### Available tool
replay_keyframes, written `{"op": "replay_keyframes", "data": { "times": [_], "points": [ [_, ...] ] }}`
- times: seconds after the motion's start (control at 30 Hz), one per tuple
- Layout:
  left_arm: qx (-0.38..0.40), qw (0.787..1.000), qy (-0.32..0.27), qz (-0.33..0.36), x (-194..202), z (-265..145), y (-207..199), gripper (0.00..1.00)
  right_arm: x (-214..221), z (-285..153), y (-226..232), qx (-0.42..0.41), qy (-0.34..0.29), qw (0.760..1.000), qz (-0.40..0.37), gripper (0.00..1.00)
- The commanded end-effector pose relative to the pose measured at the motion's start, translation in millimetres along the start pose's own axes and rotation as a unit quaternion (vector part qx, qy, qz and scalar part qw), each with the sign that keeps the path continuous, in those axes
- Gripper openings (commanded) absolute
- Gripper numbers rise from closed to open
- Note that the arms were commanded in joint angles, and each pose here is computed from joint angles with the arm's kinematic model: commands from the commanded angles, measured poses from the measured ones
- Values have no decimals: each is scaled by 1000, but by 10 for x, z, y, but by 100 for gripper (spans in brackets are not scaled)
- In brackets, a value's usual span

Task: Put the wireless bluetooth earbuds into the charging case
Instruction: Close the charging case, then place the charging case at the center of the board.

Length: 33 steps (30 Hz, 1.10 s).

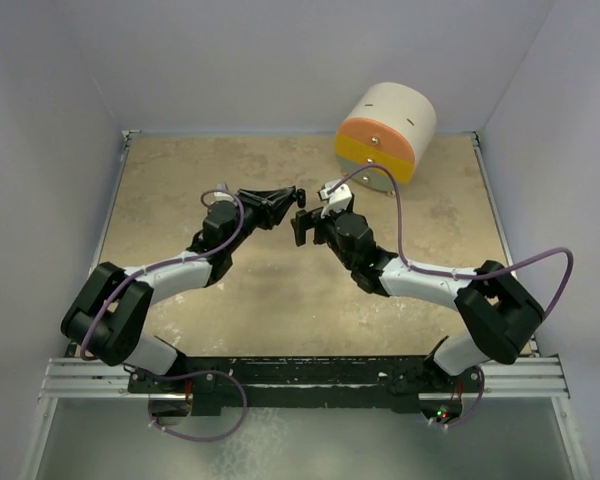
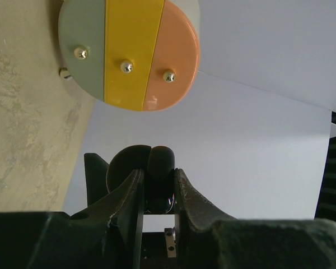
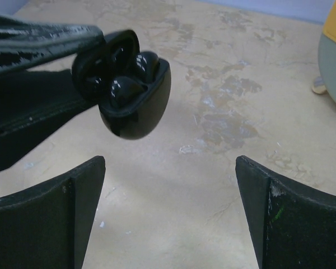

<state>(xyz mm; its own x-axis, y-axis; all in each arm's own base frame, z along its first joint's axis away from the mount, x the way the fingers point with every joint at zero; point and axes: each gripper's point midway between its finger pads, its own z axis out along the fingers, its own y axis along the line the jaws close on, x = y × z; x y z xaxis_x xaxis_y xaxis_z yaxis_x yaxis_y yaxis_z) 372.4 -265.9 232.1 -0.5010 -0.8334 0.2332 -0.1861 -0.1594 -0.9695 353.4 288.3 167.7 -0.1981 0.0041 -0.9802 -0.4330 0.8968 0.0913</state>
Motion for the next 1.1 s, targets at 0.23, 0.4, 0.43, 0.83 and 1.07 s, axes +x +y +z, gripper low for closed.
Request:
{"op": "replay_keyframes", "data": {
  "times": [0.23,0.4,0.43,0.83,1.07],
  "points": [
    [6,1000,9,-21,43,-106,83,0,-440,136,81,4,-73,997,33,100],
    [3,1000,10,-23,45,-140,117,0,-323,180,-126,68,-52,996,32,100],
    [0,1000,11,-23,43,-139,134,0,-304,170,-187,83,-49,995,30,100],
    [-13,1000,19,-22,42,17,286,0,-150,-212,-784,215,-38,975,49,100],
    [-33,999,29,5,54,215,431,0,-121,-397,-997,243,-29,967,72,100]
  ]
}}
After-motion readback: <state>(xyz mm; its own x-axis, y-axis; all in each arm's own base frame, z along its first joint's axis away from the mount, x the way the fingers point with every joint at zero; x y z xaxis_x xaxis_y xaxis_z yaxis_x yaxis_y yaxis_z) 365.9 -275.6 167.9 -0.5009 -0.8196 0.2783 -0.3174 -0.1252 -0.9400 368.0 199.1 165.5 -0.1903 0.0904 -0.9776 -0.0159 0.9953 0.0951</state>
